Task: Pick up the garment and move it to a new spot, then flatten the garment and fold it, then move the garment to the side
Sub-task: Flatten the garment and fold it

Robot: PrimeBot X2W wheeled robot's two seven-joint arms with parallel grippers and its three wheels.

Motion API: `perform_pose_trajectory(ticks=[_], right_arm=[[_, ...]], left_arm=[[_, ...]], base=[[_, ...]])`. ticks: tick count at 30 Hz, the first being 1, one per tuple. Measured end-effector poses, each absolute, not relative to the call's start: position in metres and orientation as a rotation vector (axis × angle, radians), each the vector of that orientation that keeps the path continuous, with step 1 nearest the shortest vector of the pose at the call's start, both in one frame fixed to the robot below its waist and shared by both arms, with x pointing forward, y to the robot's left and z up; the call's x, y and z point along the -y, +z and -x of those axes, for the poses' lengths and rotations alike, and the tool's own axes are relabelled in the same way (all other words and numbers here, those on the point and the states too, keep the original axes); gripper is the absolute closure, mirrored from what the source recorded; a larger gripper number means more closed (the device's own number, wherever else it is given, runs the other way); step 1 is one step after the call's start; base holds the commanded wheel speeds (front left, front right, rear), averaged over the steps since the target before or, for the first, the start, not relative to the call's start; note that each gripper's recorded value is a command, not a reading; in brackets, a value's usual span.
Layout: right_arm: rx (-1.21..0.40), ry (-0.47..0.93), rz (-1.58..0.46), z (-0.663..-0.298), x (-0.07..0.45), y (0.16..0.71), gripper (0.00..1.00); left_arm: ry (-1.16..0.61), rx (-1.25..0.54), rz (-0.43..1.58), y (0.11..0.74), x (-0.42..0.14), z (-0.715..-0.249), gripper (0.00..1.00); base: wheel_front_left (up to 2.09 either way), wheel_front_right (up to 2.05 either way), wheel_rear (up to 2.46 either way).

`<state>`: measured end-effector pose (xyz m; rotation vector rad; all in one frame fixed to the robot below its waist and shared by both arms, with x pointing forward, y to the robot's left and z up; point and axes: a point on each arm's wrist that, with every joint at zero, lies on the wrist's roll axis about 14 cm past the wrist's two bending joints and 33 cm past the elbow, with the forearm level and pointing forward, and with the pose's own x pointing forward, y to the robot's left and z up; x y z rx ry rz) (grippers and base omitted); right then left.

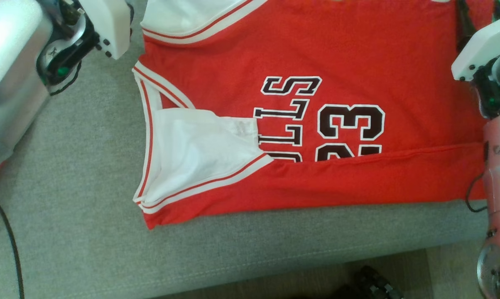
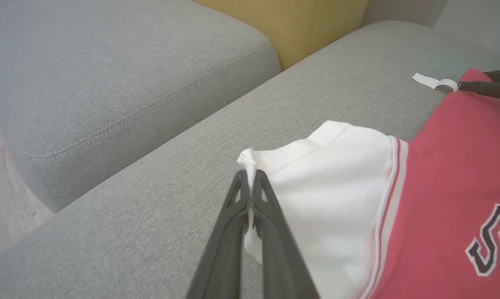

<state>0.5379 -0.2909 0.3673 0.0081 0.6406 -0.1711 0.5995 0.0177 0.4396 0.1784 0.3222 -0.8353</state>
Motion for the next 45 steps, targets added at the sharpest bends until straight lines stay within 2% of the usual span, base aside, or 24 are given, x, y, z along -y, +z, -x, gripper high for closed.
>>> perform_pose_trajectory(ticks=[9,10,11,16,20,28,35,45], right_arm=[[-0.656,-0.186,-0.002,-0.543,0.297,0.362,0.0],[-0.66,-0.186,-0.001,-0.544,0.297,0.361,0.65],[-0.659,-0.184,0.002,-0.544,0.297,0.362,1.0],[-0.633,-0.176,0.011,-0.545,0.295,0.366,1.0],[-0.554,-0.175,0.021,-0.551,0.296,0.38,1.0],[-0.365,-0.159,0.038,-0.584,0.293,0.423,1.0],[-0.218,-0.154,0.034,-0.609,0.288,0.45,1.0],[-0.175,-0.122,0.043,-0.616,0.273,0.457,1.0]], left_arm=[[-0.839,-0.332,-0.18,0.433,-0.019,-0.598,1.0],[-0.839,-0.333,-0.183,0.433,-0.019,-0.598,1.0],[-0.84,-0.334,-0.185,0.433,-0.019,-0.598,1.0],[-0.825,-0.313,-0.182,0.439,-0.02,-0.599,1.0],[-0.799,-0.268,-0.169,0.449,-0.022,-0.605,1.0],[-0.713,-0.196,-0.142,0.458,-0.037,-0.625,1.0],[-0.641,-0.059,-0.154,0.485,-0.039,-0.657,1.0],[-0.636,-0.04,-0.168,0.491,-0.04,-0.66,1.0]], base=[[0.0,0.0,0.0],[0.0,0.0,0.0],[0.0,0.0,0.0],[0.0,0.0,0.0],[0.0,0.0,0.0],[0.0,0.0,0.0],[0.0,0.0,0.0],[0.0,0.0,0.0]])
